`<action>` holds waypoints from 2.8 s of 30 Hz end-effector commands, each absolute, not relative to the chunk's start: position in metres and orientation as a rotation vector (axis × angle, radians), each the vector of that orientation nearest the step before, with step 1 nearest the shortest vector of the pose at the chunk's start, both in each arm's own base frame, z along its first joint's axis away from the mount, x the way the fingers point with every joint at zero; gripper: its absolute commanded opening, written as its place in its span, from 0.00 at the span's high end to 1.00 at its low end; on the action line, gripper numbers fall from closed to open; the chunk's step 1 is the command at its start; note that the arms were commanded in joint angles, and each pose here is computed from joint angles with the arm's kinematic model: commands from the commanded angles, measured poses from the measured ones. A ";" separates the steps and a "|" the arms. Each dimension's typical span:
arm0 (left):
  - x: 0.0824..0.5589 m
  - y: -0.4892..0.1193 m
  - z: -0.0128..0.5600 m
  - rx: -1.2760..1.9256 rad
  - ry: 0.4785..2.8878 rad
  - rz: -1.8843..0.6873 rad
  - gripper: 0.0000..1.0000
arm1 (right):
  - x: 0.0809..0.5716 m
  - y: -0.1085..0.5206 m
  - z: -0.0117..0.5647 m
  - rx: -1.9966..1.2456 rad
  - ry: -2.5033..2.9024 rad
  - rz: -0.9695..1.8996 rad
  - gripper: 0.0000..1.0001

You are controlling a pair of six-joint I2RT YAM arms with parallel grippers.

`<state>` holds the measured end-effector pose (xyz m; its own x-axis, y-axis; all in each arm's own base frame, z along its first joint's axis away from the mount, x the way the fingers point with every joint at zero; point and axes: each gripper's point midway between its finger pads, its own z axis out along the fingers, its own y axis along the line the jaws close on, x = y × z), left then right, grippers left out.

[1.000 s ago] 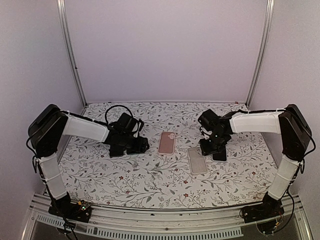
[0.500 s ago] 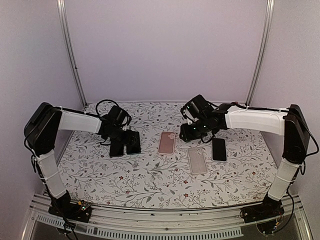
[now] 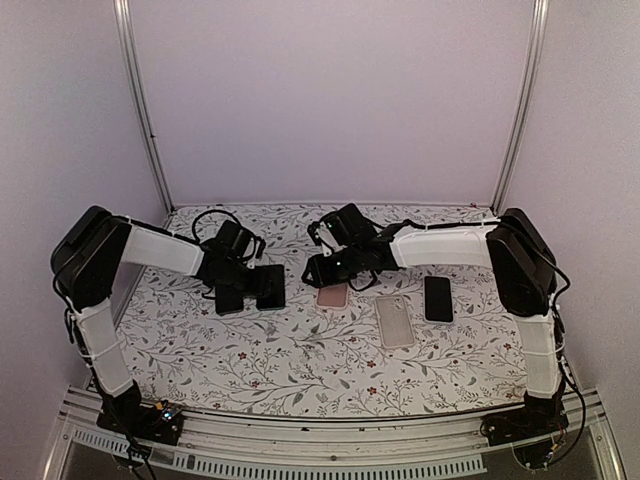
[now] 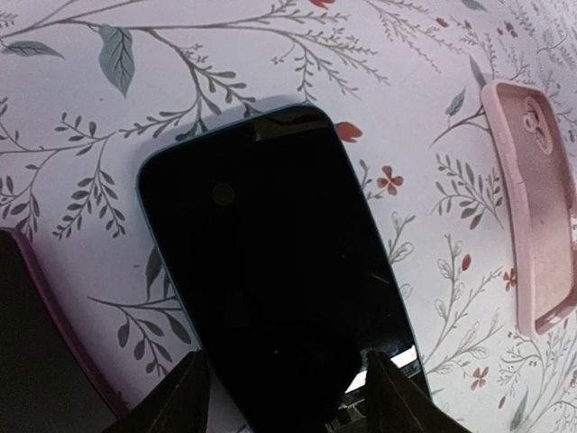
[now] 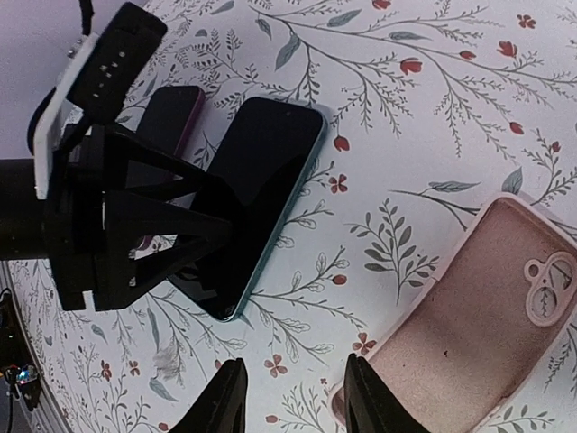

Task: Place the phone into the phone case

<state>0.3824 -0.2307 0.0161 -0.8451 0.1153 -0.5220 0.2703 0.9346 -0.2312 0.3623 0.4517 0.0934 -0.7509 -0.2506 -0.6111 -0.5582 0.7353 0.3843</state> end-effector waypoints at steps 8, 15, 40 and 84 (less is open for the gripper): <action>0.298 -0.274 -0.021 0.418 2.723 -0.573 0.46 | 0.371 0.475 0.061 -0.586 2.424 0.835 0.62; 0.270 -0.284 -0.018 0.457 2.725 -0.599 0.48 | 0.364 0.463 0.029 -0.577 2.519 0.762 0.62; 0.388 -0.241 0.035 0.284 2.520 -0.320 0.37 | 0.355 0.480 -0.024 -0.769 2.495 0.404 0.54; 0.311 -0.294 0.034 0.453 2.431 -0.876 0.72 | 0.296 0.438 0.048 -0.908 2.452 0.458 0.08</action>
<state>0.3024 -0.2896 0.0188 -0.8413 0.1532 -0.5183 0.4372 0.7568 -0.4860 0.3071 0.4342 0.0289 -0.6992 -0.4798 -0.5300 -0.6311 0.7625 0.1422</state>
